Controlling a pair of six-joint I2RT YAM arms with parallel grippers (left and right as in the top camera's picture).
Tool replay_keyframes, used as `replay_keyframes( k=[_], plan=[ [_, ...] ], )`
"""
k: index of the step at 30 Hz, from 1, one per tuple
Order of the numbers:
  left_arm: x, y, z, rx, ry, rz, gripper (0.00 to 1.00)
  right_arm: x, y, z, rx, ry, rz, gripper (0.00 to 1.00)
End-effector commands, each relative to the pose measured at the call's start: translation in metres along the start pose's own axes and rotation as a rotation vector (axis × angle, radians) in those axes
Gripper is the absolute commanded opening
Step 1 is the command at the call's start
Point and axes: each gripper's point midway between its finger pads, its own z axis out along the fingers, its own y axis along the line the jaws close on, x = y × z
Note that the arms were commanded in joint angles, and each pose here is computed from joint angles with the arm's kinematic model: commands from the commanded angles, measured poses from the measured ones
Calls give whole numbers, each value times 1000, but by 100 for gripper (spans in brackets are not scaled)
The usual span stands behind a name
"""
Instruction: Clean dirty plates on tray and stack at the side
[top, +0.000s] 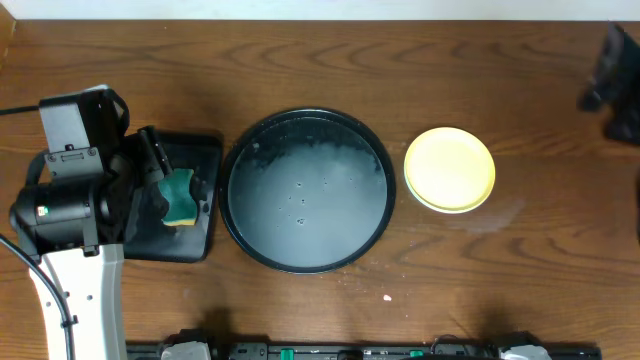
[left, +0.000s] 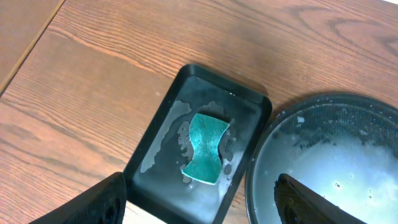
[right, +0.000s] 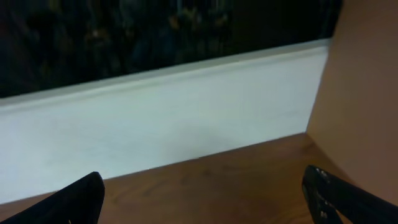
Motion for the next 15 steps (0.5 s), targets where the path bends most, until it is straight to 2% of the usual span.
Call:
replay_keyframes(
  k=[1, 8, 12, 15],
  plan=[
    [-1, 1, -2, -3, -5, 14, 76, 2, -6, -14, 8, -2, -16, 99],
    [-1, 1, -2, -3, -4, 14, 76, 16, -25, -59, 9, 20, -24, 99],
    [-1, 1, -2, -3, -4, 14, 76, 39, -29, -60, 25, 114, -60, 99],
    [-1, 1, -2, -3, -4, 14, 76, 68, -30, -48, 48, 246, -110, 99]
  ],
)
